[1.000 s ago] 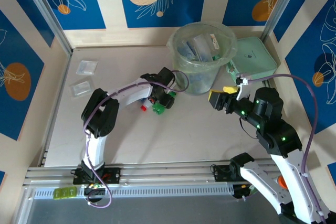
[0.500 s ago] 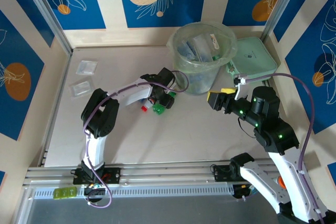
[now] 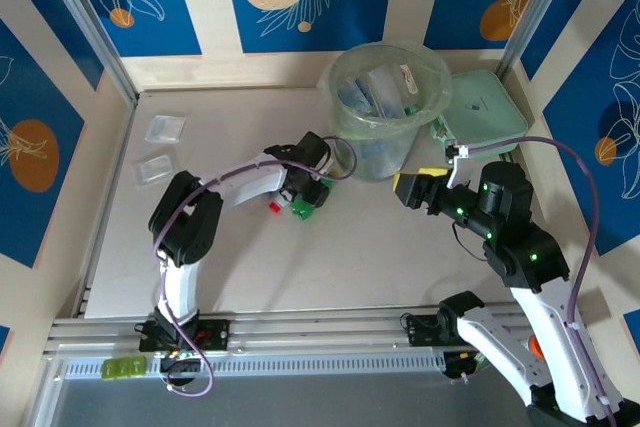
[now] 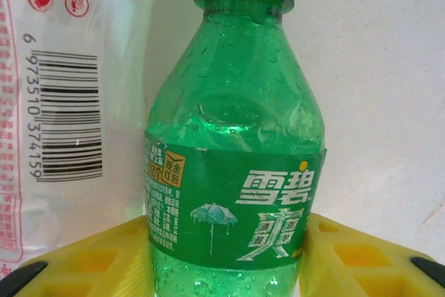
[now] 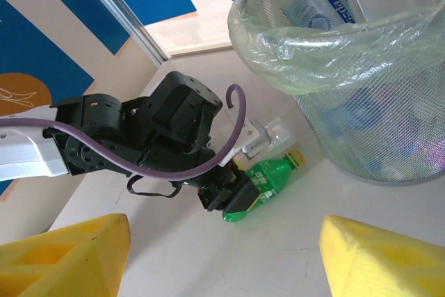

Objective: Put the plastic bottles in the bin

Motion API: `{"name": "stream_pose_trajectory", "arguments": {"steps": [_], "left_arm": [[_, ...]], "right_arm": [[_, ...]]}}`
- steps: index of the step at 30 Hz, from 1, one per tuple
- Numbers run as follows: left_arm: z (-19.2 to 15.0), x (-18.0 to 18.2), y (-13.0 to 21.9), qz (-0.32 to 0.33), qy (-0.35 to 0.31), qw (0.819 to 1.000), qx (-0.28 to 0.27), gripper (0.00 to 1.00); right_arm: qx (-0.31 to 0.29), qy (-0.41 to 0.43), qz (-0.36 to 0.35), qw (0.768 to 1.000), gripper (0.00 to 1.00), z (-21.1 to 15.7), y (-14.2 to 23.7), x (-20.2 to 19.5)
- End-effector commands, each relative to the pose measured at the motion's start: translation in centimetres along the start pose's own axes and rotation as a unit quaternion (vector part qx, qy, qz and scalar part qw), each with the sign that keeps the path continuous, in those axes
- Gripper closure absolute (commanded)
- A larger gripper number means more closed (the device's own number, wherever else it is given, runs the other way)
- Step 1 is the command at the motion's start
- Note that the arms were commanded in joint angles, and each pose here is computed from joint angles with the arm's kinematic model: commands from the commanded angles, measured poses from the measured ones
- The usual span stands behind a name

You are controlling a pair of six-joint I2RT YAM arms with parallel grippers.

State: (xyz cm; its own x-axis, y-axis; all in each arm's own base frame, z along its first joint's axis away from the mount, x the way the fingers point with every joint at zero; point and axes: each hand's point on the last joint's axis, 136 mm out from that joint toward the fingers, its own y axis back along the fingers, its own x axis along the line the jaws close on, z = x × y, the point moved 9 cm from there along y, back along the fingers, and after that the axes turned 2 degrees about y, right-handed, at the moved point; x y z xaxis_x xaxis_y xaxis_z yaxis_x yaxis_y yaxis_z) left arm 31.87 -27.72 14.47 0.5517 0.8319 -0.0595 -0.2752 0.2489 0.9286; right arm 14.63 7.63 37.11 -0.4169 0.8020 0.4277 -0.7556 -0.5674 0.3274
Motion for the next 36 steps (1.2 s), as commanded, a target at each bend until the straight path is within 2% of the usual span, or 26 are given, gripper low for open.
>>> {"name": "stream_pose_trajectory", "arguments": {"steps": [1, 12, 18, 22, 26, 31, 36], "left_arm": [[-1.3, -1.0, 1.1, -0.031, 0.007, 0.999, 0.012, 0.52], [-2.1, -1.4, 7.9, -0.077, 0.029, 0.995, -0.064, 0.52], [-3.1, -1.5, 12.6, -0.109, 0.024, 0.986, -0.123, 0.51], [-3.9, -1.9, 16.1, -0.147, 0.014, 0.973, -0.179, 0.51], [-4.6, -2.6, 19.2, -0.213, 0.006, 0.947, -0.241, 0.51], [-4.9, -3.5, 21.2, -0.280, -0.002, 0.921, -0.272, 0.51], [-5.4, -3.5, 22.6, -0.292, -0.008, 0.910, -0.295, 0.52]], "right_arm": [[-0.008, -0.005, 0.008, 1.000, 0.28, 0.6, 0.2, 0.3], [0.028, -0.031, 0.024, 0.999, 0.28, -1.2, -1.5, -0.4], [0.058, -0.061, 0.082, 0.993, 0.28, -2.0, -3.5, -0.1], [0.078, -0.087, 0.125, 0.985, 0.23, -1.6, -5.0, 0.5], [0.082, -0.123, 0.158, 0.976, 0.16, -0.7, -6.5, 0.8], [0.097, -0.147, 0.187, 0.966, 0.14, 0.6, -9.0, 1.4], [0.109, -0.122, 0.202, 0.966, 0.15, 1.8, -11.1, 3.1]]}}
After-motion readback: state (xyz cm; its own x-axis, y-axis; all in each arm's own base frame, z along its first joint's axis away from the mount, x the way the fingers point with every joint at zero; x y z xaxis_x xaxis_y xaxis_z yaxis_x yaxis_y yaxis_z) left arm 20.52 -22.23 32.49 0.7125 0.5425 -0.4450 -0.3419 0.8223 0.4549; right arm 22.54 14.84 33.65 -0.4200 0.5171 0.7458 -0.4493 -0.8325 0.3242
